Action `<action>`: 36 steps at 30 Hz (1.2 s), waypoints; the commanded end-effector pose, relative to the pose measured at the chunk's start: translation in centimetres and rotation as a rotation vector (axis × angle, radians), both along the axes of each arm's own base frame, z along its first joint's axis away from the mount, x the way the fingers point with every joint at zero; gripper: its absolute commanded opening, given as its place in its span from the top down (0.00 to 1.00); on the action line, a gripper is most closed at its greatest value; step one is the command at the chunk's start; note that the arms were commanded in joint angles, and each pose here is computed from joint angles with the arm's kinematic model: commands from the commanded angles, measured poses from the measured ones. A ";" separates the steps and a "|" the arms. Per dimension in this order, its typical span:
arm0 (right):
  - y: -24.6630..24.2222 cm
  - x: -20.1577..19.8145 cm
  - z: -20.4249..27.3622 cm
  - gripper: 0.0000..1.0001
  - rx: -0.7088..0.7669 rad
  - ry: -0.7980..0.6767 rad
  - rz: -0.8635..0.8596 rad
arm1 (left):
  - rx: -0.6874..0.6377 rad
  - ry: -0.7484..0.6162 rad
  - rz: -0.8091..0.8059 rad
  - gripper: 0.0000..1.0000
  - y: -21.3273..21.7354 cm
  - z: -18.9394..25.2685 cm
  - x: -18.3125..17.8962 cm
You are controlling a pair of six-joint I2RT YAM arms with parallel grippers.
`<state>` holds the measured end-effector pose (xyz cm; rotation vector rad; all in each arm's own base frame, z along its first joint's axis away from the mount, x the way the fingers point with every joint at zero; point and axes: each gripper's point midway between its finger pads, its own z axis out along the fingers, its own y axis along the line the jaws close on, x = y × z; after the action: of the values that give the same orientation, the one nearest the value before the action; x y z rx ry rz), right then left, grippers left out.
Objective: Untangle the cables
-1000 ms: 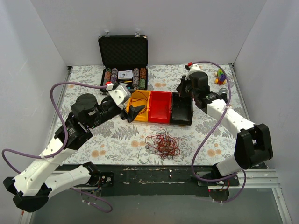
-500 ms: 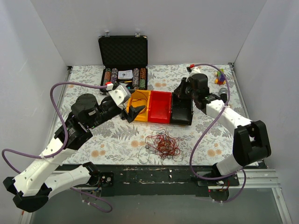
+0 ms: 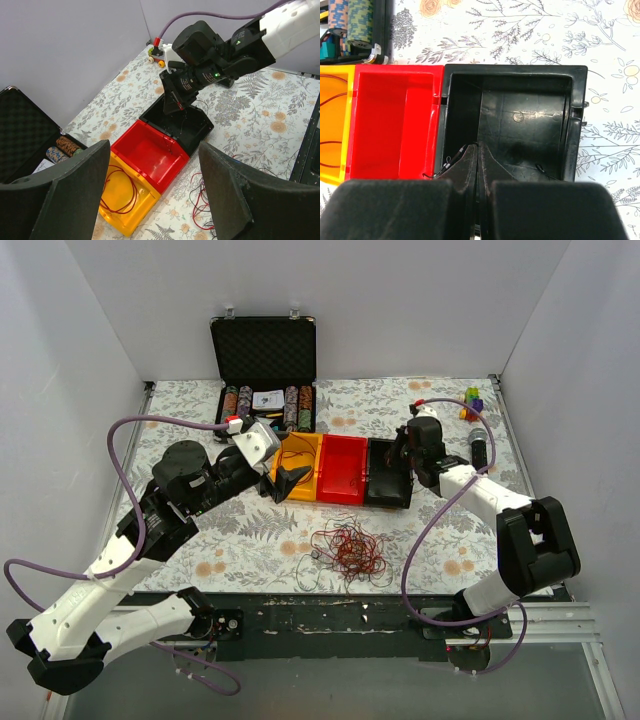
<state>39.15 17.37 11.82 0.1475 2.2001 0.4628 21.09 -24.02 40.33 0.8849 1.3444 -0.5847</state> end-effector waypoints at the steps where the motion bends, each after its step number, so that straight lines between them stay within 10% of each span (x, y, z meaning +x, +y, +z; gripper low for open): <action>1: -0.3 1.1 1.7 0.99 0.005 -0.038 -0.050 | -0.010 -0.017 -0.003 0.28 0.4 0.7 -0.3; 7: -0.7 2.4 2.5 0.74 -0.052 -0.005 -0.079 | -0.012 -0.014 0.000 0.28 0.5 0.6 -0.3; 23: 1.5 0.3 7.9 0.47 -0.084 -0.105 0.035 | -0.008 -0.017 -0.002 0.27 0.4 0.6 -0.2; 36: 7.6 -8.2 6.0 0.43 -0.287 -0.067 0.164 | -0.012 -0.019 -0.002 0.26 0.4 0.8 -0.1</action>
<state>31.87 25.98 18.01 -0.2280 2.1802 0.3867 21.13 -23.98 40.33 0.8868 1.3434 -0.5869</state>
